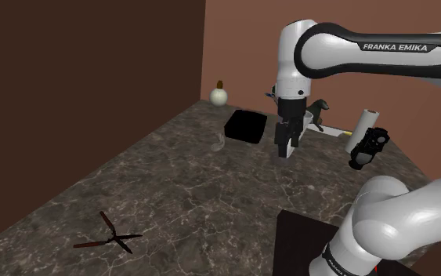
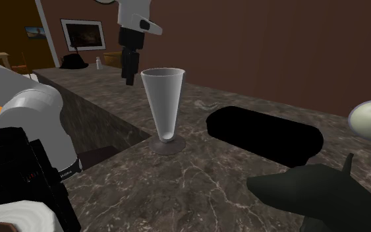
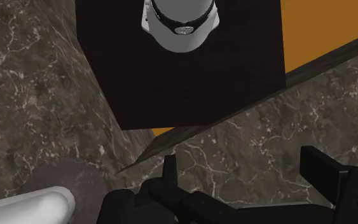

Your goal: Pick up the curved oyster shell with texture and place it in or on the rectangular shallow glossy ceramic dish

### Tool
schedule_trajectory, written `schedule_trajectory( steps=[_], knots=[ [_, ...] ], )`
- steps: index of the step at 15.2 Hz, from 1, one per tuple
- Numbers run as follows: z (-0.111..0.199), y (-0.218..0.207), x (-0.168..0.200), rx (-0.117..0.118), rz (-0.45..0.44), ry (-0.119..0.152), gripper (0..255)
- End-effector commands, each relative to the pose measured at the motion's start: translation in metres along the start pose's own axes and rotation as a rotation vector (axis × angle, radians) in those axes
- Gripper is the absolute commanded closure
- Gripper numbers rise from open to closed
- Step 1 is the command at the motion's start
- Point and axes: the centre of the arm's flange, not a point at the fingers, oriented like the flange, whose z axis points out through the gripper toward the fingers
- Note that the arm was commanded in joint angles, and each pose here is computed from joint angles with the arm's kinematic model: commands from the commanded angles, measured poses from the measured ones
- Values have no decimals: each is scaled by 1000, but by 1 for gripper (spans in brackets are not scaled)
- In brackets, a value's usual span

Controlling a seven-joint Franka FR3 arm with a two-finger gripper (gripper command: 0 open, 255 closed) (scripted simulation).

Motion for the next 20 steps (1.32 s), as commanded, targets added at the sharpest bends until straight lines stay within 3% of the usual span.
schedule_trajectory(
  steps=[1, 20],
  knots=[
    [0, 0, 0, 0, 0, 0, 0],
    [19, 58, 199, 50, 211, 289, 0]
  ],
)
